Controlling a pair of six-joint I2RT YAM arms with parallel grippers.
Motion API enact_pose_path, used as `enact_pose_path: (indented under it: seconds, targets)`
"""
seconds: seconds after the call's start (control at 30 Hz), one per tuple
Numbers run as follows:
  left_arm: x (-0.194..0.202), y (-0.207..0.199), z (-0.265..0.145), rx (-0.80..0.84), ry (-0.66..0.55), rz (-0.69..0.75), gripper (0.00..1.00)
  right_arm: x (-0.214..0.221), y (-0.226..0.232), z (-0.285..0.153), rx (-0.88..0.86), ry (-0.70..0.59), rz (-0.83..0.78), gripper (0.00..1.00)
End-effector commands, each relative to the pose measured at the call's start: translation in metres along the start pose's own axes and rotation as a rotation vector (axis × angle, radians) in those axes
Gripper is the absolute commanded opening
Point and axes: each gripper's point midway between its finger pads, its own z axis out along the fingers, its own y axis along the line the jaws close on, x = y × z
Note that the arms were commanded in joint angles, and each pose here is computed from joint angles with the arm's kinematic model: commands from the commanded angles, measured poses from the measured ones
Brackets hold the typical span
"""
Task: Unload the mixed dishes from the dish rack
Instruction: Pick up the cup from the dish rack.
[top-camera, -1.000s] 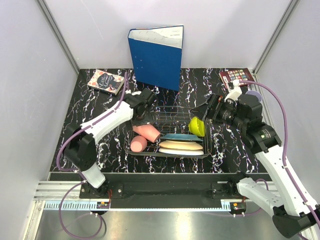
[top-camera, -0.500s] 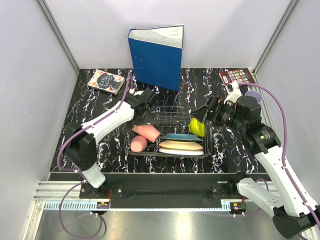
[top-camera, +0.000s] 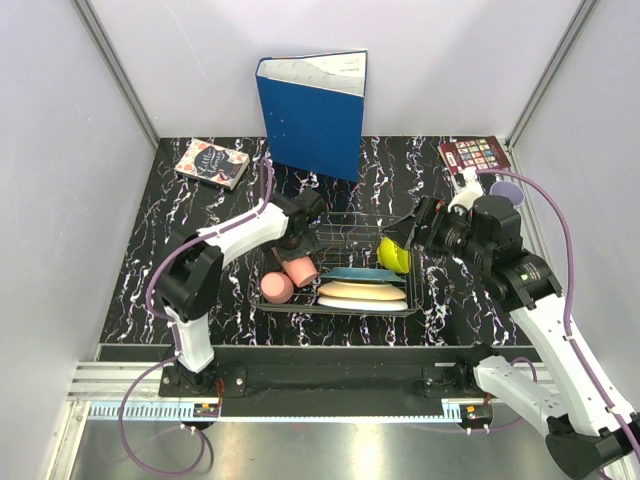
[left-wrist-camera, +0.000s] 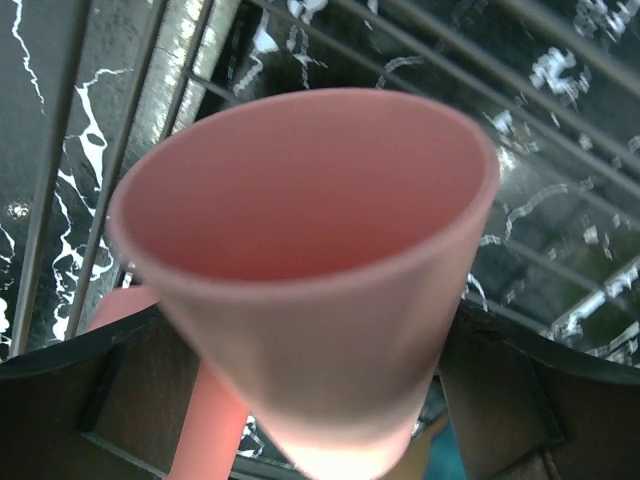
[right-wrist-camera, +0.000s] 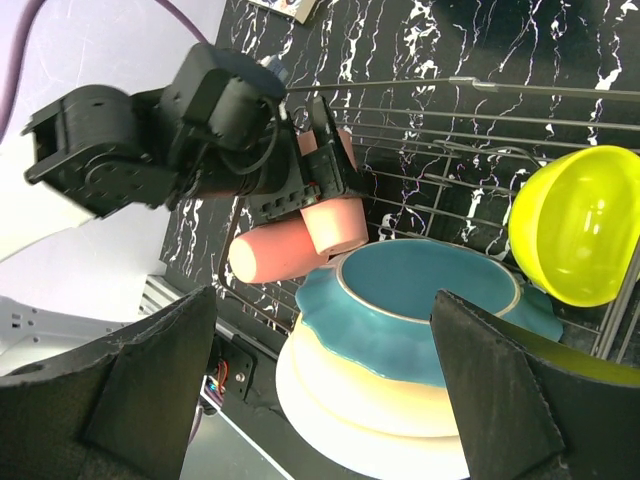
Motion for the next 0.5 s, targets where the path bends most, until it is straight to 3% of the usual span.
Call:
enact_pose_path:
  seconds: [0.0,0.1,0.47]
  targets:
    - [0.004,0.0,-0.003,-0.035,0.028,-0.068,0.86,-0.005,0.002,-0.008,0.001,-0.037,-0.042,0.96]
    - [-0.002,0.001,-0.01,-0.021,0.0,-0.076,0.76,-0.006,0.0,-0.008,0.012,-0.039,-0.045,0.96]
    - [-0.042,-0.002,-0.093,0.139,-0.149,-0.088,0.58,-0.016,0.007,-0.007,0.001,-0.054,-0.05,0.96]
